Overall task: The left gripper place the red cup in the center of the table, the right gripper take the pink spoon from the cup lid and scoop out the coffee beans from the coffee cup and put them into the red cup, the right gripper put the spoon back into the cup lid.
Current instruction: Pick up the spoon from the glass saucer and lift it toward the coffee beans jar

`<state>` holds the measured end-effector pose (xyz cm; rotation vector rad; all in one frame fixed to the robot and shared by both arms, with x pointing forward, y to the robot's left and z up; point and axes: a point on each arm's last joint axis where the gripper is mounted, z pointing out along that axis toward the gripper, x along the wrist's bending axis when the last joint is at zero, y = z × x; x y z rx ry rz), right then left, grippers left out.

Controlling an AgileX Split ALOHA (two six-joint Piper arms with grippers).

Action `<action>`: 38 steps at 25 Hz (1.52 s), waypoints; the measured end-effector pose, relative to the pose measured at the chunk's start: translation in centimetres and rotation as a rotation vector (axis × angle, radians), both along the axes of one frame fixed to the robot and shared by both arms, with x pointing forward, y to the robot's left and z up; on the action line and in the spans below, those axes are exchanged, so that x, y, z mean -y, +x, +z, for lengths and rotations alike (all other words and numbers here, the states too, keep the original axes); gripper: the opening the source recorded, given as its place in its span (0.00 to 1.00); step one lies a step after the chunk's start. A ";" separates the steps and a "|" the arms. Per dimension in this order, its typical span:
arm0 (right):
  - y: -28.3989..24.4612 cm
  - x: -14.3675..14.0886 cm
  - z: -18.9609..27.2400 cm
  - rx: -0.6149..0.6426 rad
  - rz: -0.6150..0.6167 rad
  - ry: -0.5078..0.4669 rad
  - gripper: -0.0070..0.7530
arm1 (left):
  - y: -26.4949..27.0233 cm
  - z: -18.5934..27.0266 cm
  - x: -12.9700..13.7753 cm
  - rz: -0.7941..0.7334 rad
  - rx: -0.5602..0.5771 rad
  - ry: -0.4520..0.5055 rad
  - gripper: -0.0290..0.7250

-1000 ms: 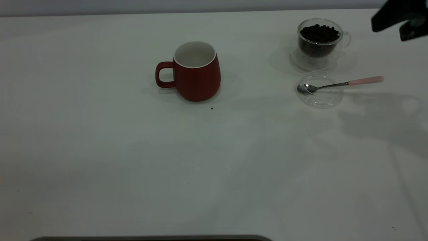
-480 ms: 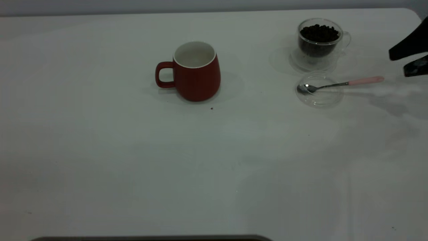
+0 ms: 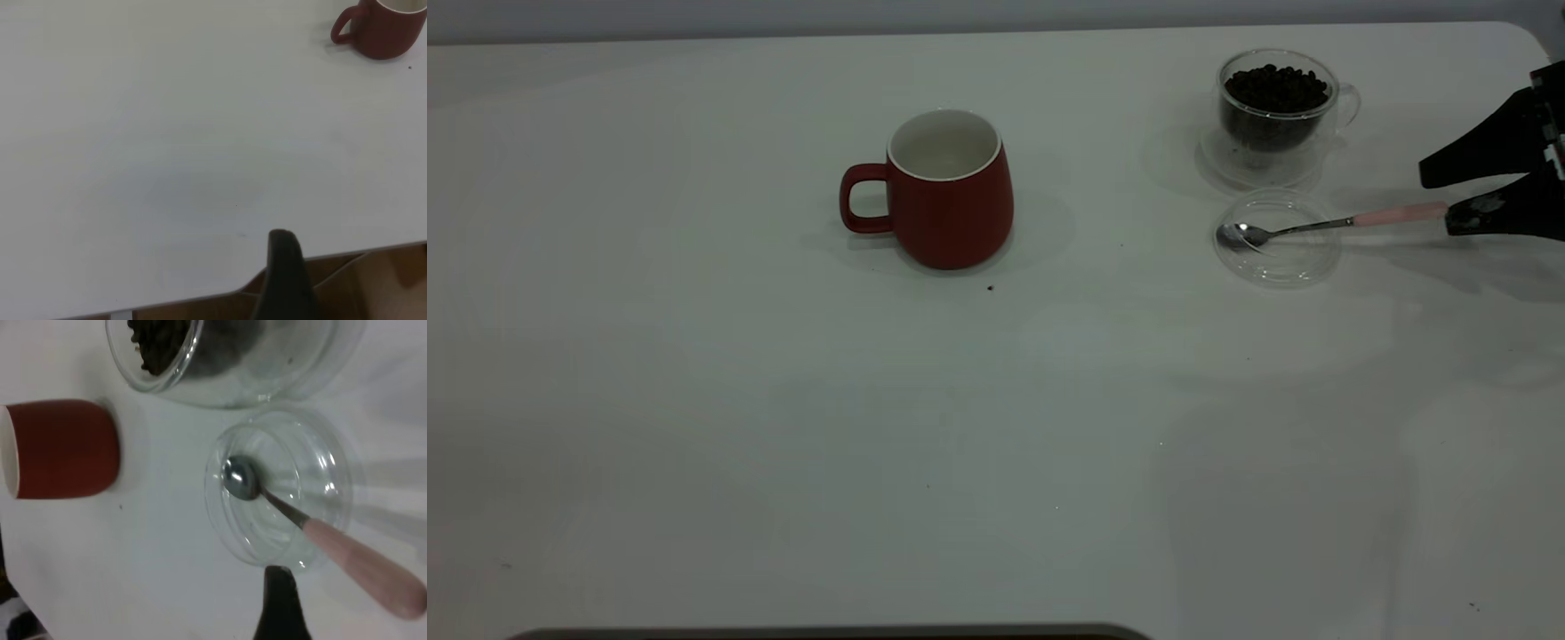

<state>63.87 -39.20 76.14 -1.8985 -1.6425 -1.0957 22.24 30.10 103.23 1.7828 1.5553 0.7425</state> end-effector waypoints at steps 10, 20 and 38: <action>0.2 -2.1 -1.8 -0.001 -0.003 0.063 0.78 | 0.0 0.0 0.0 -0.001 0.000 0.001 0.82; 0.4 -3.2 -2.9 0.020 -0.012 0.080 0.74 | 0.0 0.0 0.0 -0.001 0.000 0.001 0.82; -0.1 -0.5 -1.5 0.044 -0.039 0.130 0.13 | 0.0 0.0 0.0 -0.001 0.000 0.001 0.82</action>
